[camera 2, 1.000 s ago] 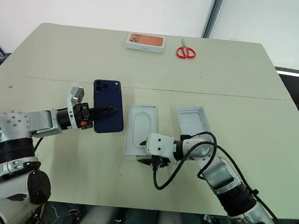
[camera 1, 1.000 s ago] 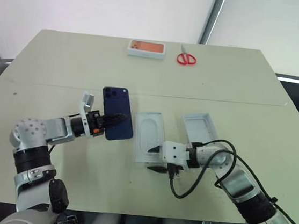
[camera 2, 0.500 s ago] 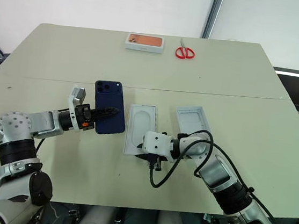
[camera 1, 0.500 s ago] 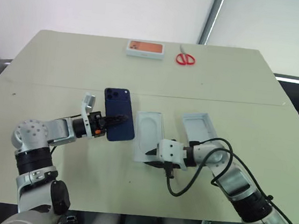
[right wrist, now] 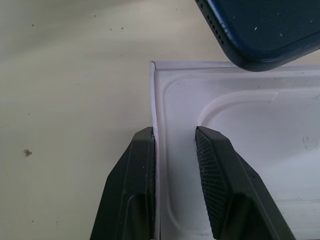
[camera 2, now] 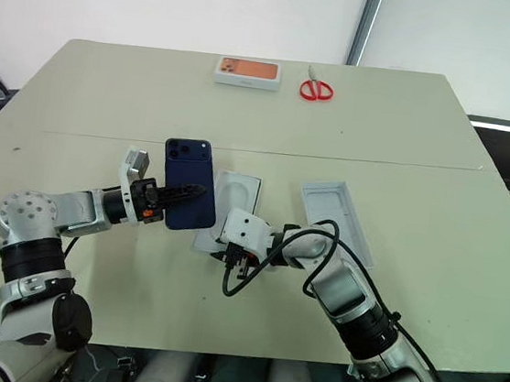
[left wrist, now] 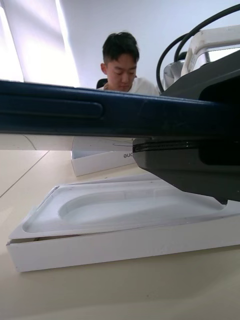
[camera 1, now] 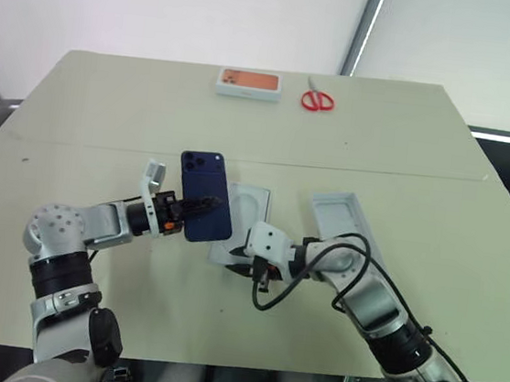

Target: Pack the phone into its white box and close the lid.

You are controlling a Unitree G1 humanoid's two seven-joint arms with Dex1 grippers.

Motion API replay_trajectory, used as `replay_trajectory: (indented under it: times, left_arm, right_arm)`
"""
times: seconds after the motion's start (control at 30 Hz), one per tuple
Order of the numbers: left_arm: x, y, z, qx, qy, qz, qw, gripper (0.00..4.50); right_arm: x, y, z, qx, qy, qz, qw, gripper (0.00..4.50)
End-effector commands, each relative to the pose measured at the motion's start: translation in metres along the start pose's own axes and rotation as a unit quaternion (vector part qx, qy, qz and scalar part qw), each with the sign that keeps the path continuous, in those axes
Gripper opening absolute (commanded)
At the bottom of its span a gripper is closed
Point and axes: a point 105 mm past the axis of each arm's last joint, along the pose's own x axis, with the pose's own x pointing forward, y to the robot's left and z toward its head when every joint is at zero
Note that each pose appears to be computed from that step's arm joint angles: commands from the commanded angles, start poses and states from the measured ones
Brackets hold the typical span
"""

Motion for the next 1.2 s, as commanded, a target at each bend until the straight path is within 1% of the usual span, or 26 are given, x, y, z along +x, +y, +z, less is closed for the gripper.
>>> replay_trajectory:
  times: [0.03, 0.13, 0.33, 0.4, 0.47, 0.53, 0.6, 0.77, 0.97, 1.03, 1.07, 1.1, 1.2]
  left_arm:
    - [0.003, -0.014, 0.002, 0.022, 0.004, -0.026, 0.999, 0.0]
    - [0.003, -0.013, 0.0, 0.02, 0.01, -0.026, 0.999, 0.0]
    - [0.006, -0.013, -0.002, 0.028, 0.028, -0.026, 0.999, 0.0]
    - [0.009, -0.013, -0.001, 0.031, 0.036, -0.027, 0.998, 0.0]
    - [0.015, -0.01, 0.001, 0.034, 0.053, -0.02, 0.998, 0.0]
    - [0.021, -0.006, -0.001, 0.038, 0.078, -0.015, 0.996, 0.0]
    - [0.026, -0.003, -0.005, 0.049, 0.102, -0.011, 0.994, 0.0]
    - [0.041, 0.006, -0.015, 0.051, 0.153, -0.008, 0.987, 0.0]
    - [0.05, 0.007, -0.023, 0.037, 0.178, -0.02, 0.983, 0.0]
    - [0.051, 0.007, -0.021, 0.027, 0.172, -0.024, 0.984, 1.0]
    - [0.051, 0.007, -0.021, 0.028, 0.171, -0.023, 0.985, 1.31]
    - [0.051, 0.008, -0.02, 0.033, 0.169, -0.019, 0.985, 1.73]
    - [0.052, 0.007, -0.019, 0.043, 0.171, -0.016, 0.984, 3.31]
  right_arm:
    - [-0.004, 0.004, 0.004, -0.005, -0.008, 0.015, 1.0, 2.58]
    - [-0.013, 0.004, 0.011, -0.015, -0.018, 0.021, 0.999, 4.05]
    - [-0.044, -0.013, 0.025, -0.025, -0.032, -0.008, 0.999, 4.05]
    - [-0.054, -0.016, 0.03, -0.006, -0.046, -0.011, 0.999, 4.05]
    - [-0.071, -0.023, 0.025, 0.008, -0.045, -0.028, 0.999, 4.05]
    - [-0.079, -0.031, 0.014, 0.003, -0.021, -0.055, 0.998, 4.05]
    - [-0.08, -0.033, 0.008, 0.008, -0.013, -0.063, 0.998, 4.05]
    - [-0.077, -0.035, 0.01, 0.009, -0.021, -0.075, 0.997, 4.05]
    - [-0.075, -0.034, 0.008, 0.006, -0.017, -0.088, 0.996, 4.05]
    - [-0.076, -0.035, 0.007, 0.007, -0.015, -0.094, 0.995, 4.12]
    - [-0.077, -0.036, 0.006, 0.008, -0.014, -0.097, 0.995, 4.12]
    - [-0.077, -0.036, 0.005, 0.008, -0.013, -0.1, 0.995, 4.12]
    - [-0.076, -0.037, 0.004, 0.006, -0.013, -0.101, 0.995, 4.12]
